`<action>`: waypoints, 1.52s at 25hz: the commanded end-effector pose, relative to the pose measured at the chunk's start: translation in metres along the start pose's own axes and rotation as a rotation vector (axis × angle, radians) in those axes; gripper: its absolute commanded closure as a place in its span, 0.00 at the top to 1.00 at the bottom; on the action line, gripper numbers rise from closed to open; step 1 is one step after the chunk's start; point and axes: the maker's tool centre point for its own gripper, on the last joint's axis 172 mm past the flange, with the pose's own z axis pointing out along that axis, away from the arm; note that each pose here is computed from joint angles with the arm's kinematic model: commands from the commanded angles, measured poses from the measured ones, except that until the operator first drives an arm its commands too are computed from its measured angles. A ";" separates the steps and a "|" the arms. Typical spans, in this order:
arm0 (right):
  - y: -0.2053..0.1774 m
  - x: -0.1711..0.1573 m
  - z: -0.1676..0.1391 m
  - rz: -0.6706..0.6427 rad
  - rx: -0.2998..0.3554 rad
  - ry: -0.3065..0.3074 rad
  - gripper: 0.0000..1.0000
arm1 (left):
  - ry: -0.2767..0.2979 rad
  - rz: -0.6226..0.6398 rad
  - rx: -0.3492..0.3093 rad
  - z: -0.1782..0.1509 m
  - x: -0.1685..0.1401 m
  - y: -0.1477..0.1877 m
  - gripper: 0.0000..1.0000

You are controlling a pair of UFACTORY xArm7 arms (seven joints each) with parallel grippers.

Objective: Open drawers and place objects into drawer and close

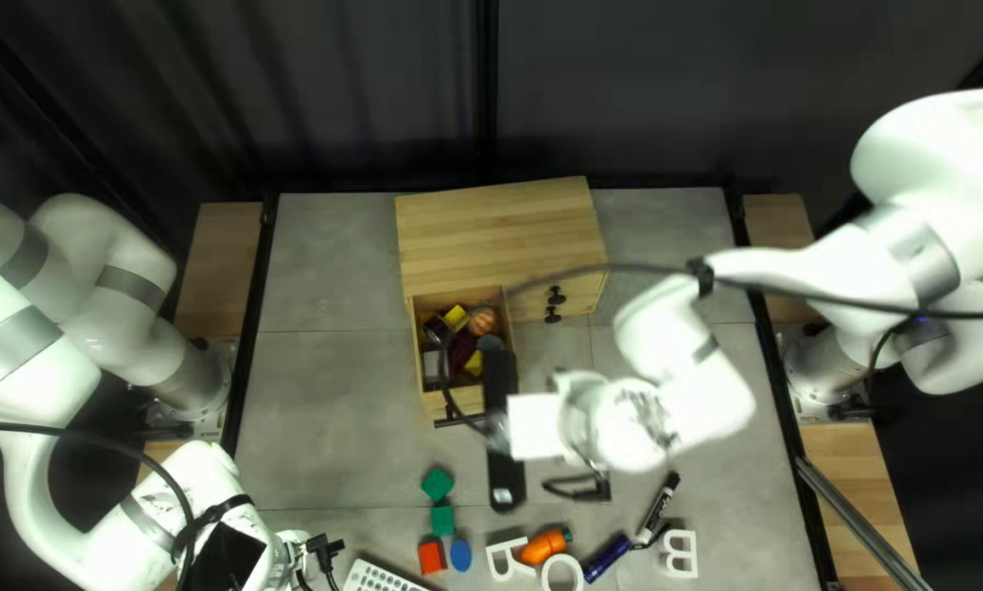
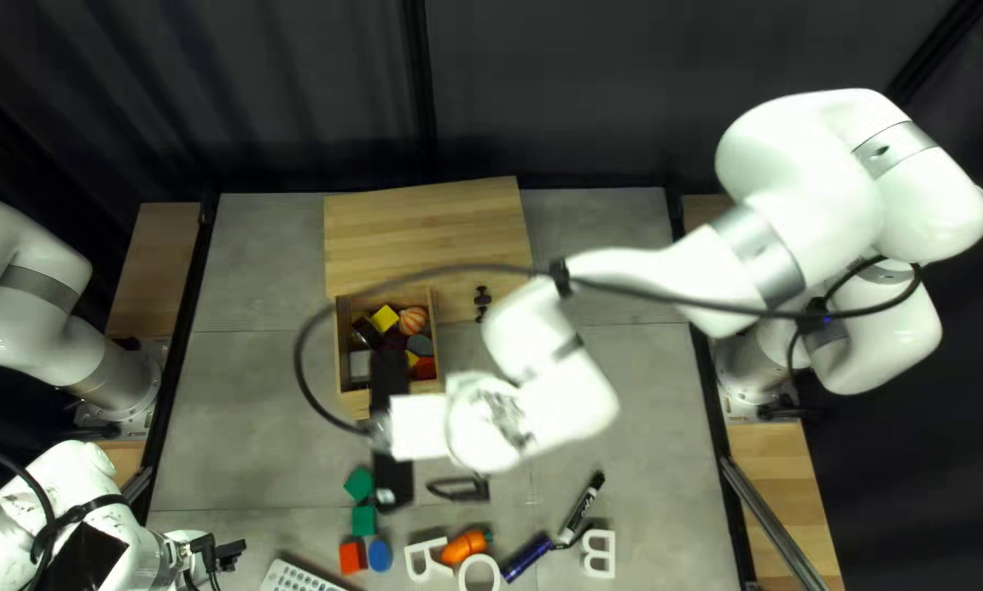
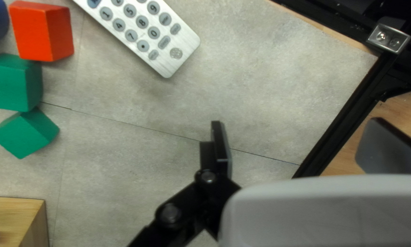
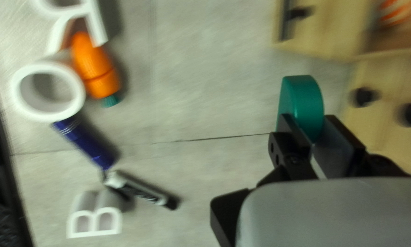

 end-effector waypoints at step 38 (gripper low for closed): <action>-0.191 -0.074 0.018 -0.362 0.004 0.107 1.00 | 0.000 0.000 0.000 0.000 0.000 0.000 1.00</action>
